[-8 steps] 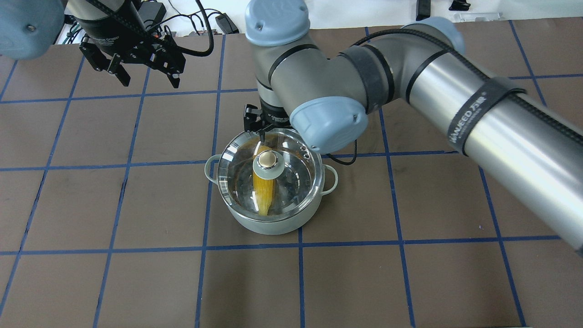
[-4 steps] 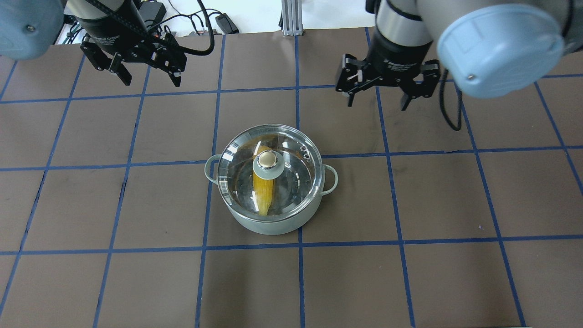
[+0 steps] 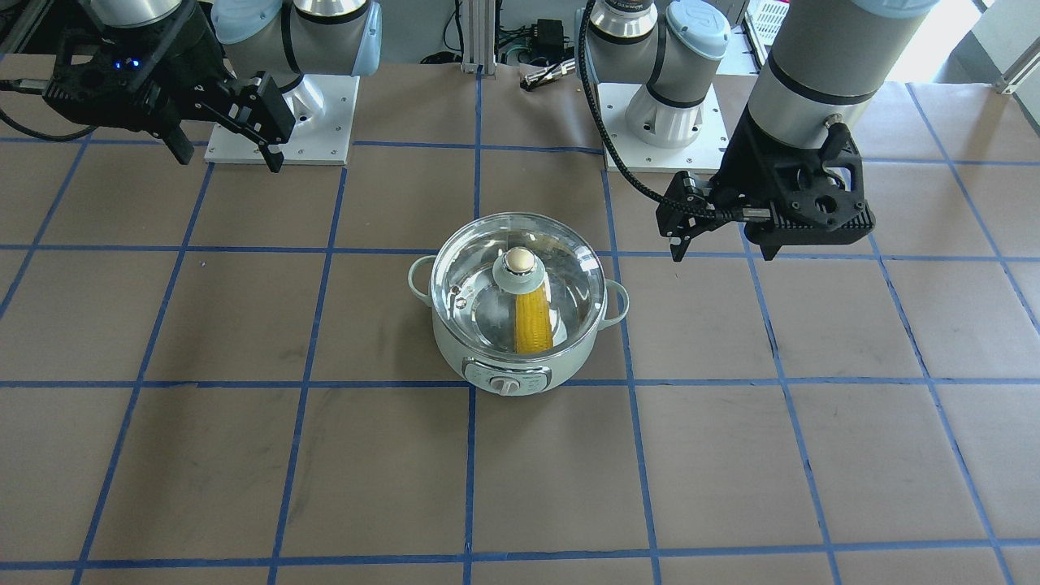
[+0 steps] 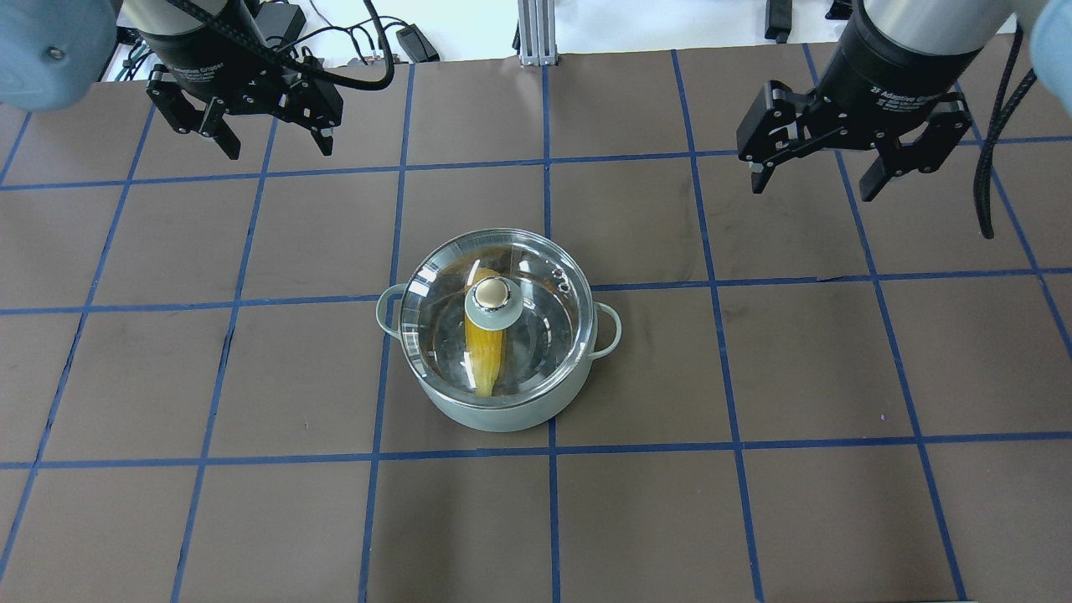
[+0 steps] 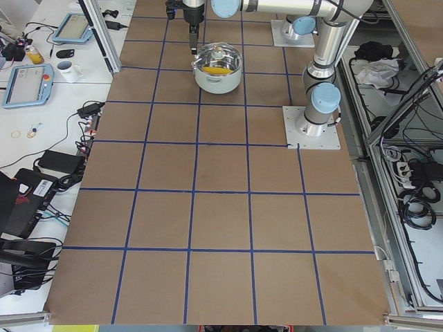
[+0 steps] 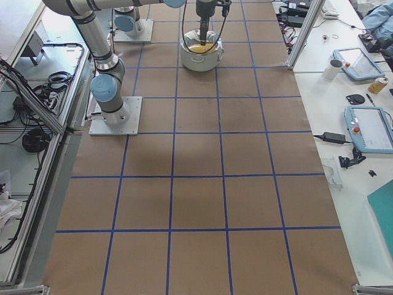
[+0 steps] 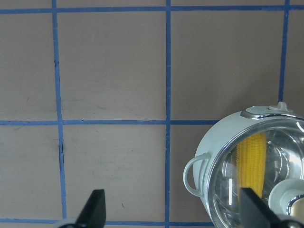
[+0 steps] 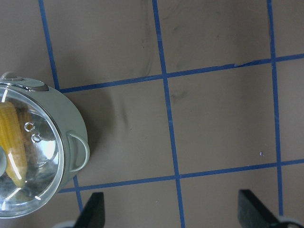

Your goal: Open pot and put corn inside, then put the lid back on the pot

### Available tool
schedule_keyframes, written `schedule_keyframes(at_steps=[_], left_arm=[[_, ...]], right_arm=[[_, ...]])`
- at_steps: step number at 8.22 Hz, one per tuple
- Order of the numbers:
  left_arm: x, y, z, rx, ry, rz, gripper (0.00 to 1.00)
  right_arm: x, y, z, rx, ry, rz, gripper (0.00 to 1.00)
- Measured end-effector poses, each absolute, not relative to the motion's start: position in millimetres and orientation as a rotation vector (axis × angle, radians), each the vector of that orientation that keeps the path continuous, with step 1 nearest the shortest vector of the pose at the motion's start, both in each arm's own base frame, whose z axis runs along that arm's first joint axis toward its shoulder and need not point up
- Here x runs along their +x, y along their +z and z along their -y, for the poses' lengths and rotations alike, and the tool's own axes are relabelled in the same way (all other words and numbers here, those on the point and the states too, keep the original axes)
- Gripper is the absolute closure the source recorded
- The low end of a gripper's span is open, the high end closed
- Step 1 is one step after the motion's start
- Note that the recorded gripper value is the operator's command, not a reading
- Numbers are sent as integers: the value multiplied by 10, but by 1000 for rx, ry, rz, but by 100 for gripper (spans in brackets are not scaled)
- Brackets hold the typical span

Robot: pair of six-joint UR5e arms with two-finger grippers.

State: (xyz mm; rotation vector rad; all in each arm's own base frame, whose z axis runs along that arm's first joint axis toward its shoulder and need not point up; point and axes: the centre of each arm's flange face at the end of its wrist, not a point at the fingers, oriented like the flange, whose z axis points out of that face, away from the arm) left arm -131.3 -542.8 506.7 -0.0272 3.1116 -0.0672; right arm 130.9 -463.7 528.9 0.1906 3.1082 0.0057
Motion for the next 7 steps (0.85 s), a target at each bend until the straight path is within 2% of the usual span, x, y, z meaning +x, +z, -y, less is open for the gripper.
schedule_keyframes(at_steps=[7], left_arm=[[-1308, 5046, 5433, -38, -60, -3107, 0]], right_arm=[[1269, 5287, 4618, 139, 21, -3109, 0]])
